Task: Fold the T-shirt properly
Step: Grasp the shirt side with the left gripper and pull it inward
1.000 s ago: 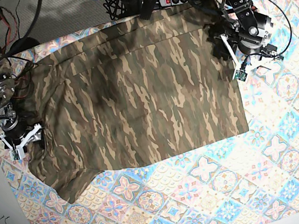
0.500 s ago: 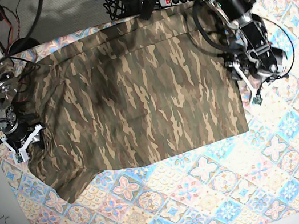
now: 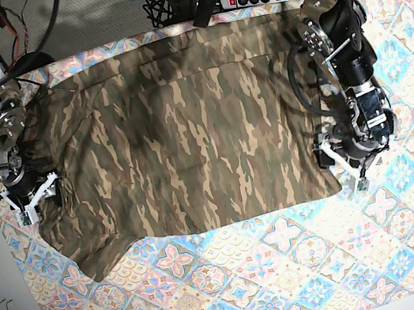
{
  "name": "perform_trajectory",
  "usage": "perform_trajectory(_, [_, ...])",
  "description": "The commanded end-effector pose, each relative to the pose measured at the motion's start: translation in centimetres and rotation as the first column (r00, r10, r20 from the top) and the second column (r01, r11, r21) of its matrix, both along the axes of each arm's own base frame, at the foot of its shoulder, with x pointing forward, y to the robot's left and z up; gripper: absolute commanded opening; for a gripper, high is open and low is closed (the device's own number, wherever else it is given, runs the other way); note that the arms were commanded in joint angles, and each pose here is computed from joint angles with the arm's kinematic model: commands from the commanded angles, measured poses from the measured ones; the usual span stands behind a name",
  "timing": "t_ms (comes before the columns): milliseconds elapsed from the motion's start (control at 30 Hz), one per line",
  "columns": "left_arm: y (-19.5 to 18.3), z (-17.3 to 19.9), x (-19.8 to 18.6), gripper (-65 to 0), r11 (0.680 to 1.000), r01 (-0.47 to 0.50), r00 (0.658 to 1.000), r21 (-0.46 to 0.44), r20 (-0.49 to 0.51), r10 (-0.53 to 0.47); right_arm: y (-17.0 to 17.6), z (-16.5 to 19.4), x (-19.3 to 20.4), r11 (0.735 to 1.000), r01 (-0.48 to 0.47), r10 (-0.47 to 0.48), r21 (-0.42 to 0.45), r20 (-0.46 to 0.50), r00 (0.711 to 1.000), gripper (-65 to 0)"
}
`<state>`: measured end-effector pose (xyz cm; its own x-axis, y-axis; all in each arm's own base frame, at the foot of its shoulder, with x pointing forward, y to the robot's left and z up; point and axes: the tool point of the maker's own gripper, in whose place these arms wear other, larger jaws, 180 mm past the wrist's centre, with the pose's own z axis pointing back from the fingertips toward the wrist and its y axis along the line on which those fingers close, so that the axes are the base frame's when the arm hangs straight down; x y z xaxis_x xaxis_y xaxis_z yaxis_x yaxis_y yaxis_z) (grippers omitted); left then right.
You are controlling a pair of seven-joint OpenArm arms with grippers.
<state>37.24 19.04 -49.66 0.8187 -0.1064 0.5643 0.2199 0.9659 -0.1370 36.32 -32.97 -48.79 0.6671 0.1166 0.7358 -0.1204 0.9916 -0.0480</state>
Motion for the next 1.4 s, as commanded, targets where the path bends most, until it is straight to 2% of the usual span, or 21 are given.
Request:
perform_trajectory(0, [-4.0, -2.1, -2.9, -21.2, 0.993, 0.084, 0.988, -0.080, -0.119, -0.093, -0.5, -1.2, -1.3, 0.998, -0.030, 0.024, -0.052, -0.103, 0.994, -31.3])
perform_trajectory(133, [-6.9, -1.8, -2.5, -21.2, 0.987, 0.102, 0.988, -0.124, -0.107, -0.116, -0.6, -1.2, -1.3, 0.998, -0.029, 0.023, -0.054, -0.103, 0.994, -31.3])
perform_trajectory(267, [-8.0, -1.7, -2.4, -21.2, 0.984, 0.107, 0.987, -0.144, -0.104, -0.123, -0.6, -1.2, -1.3, 0.998, -0.029, 0.023, -0.054, -0.103, 0.994, -31.3])
perform_trajectory(467, [-7.9, -2.1, -3.2, -21.2, 0.984, 0.115, 0.979, -0.134, -0.155, -0.135, -0.6, -1.1, -1.3, 0.998, -0.029, 0.024, -0.053, -0.098, 0.995, -31.3])
perform_trajectory(700, [-7.6, -2.2, -3.4, -21.2, 0.985, 0.110, 0.978, -0.130, -0.160, -0.131, -0.6, -1.1, -1.3, 0.998, -0.029, 0.024, -0.053, -0.097, 0.995, -31.3])
perform_trajectory(800, [-6.7, -1.5, -2.7, -21.5, 0.989, 0.102, 0.985, -0.106, -0.130, -0.115, -0.6, -1.1, -1.3, 0.998, -0.029, 0.024, -0.053, -0.097, 0.995, -31.3])
perform_trajectory(867, [-6.7, -1.2, -2.5, -23.8, 0.990, 0.109, 0.984, -0.094, -0.128, -0.120, -0.6, -1.1, -1.3, 0.998, -0.029, 0.024, -0.053, -0.097, 0.995, -31.2])
perform_trajectory(1033, [-8.8, -0.6, -2.3, -28.9, 0.979, 0.161, 0.975, -0.125, -0.131, -0.177, -0.5, -1.2, -1.2, 0.998, -0.030, 0.025, -0.052, -0.097, 0.995, -31.2])
perform_trajectory(1233, [-4.6, 1.0, -2.1, -28.8, 0.985, 0.151, 0.982, -0.079, -0.103, -0.158, -0.5, -1.2, -1.3, 0.998, -0.031, 0.025, -0.052, -0.099, 0.995, -31.2])
perform_trajectory(1367, [-2.8, 3.2, -2.3, -28.8, 0.978, 0.206, 0.976, -0.034, -0.065, -0.208, -0.5, -1.2, -1.3, 0.998, -0.031, 0.025, -0.052, -0.099, 0.995, -31.2])
